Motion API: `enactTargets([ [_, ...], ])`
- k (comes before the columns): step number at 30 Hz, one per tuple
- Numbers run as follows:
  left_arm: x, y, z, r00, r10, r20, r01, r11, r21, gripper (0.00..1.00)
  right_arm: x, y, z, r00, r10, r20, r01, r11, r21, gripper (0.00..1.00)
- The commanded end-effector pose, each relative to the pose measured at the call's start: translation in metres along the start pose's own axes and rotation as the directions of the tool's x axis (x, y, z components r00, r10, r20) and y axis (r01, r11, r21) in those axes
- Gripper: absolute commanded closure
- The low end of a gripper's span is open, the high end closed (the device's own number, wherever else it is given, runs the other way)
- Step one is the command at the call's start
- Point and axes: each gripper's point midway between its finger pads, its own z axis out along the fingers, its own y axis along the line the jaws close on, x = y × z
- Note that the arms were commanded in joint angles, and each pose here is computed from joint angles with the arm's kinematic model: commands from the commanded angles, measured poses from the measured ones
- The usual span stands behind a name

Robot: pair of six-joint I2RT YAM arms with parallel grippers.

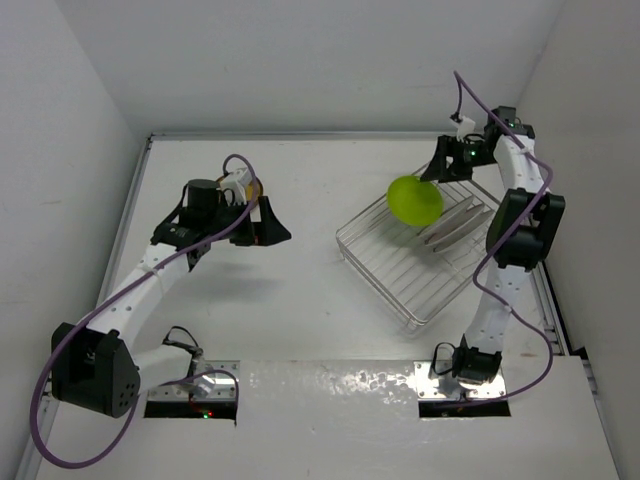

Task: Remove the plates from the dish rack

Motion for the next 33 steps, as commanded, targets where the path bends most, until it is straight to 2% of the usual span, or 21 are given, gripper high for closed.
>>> enactTargets([
  [1,-0.012,-0.009,-0.005,0.998,0.035,0.053,-0.037,0.999,0.032,0.00,0.001,0.009,0.009,0.998,-0.053,-0.020,0.052,0.998,-0.044,0.26],
  [5,-0.013,-0.009,-0.004,0.998,0.031,0.051,-0.032,0.999,0.035,0.00,0.009,0.006,0.013,0.998,-0.049,-0.048,0.048,0.998,-0.035,0.30],
  [8,-0.012,-0.009,-0.002,0.999,0.028,0.044,-0.029,0.999,0.041,0.00,0.011,0.008,0.015,0.997,-0.054,-0.048,0.051,0.997,-0.056,0.37],
  [9,-0.012,-0.010,-0.002,0.999,0.027,0.042,-0.029,0.999,0.043,0.00,0.011,0.008,0.015,0.997,-0.055,-0.048,0.052,0.997,-0.058,0.45],
  [11,-0.012,-0.010,-0.002,0.999,0.027,0.041,-0.029,0.999,0.046,0.00,0.012,0.008,0.017,0.998,-0.050,-0.049,0.047,0.997,-0.065,0.51],
  [12,-0.012,-0.010,-0.002,0.999,0.027,0.041,-0.029,0.999,0.046,0.00,0.012,0.007,0.018,0.998,-0.047,-0.050,0.044,0.997,-0.063,0.59],
  [17,-0.011,-0.008,-0.001,0.999,0.023,0.037,-0.024,0.999,0.038,0.00,0.017,0.004,0.020,0.998,-0.029,-0.059,0.026,0.998,-0.057,0.65],
  [20,-0.011,-0.008,-0.001,0.999,0.021,0.037,-0.023,0.999,0.037,0.00,0.018,0.002,0.021,0.998,-0.023,-0.059,0.020,0.999,-0.048,0.81],
  [21,-0.011,-0.008,-0.001,0.999,0.021,0.037,-0.023,0.999,0.037,0.00,0.018,0.002,0.021,0.998,-0.020,-0.059,0.017,0.999,-0.048,0.91],
  [23,-0.011,-0.008,-0.001,0.999,0.020,0.035,-0.021,0.999,0.036,0.00,0.016,0.001,0.020,0.999,-0.016,-0.051,0.014,0.999,-0.041,1.00],
  [33,-0.011,-0.006,-0.001,0.999,0.019,0.036,-0.020,0.999,0.028,0.00,0.011,0.011,0.014,0.999,-0.032,-0.019,0.031,0.998,-0.057,1.00],
])
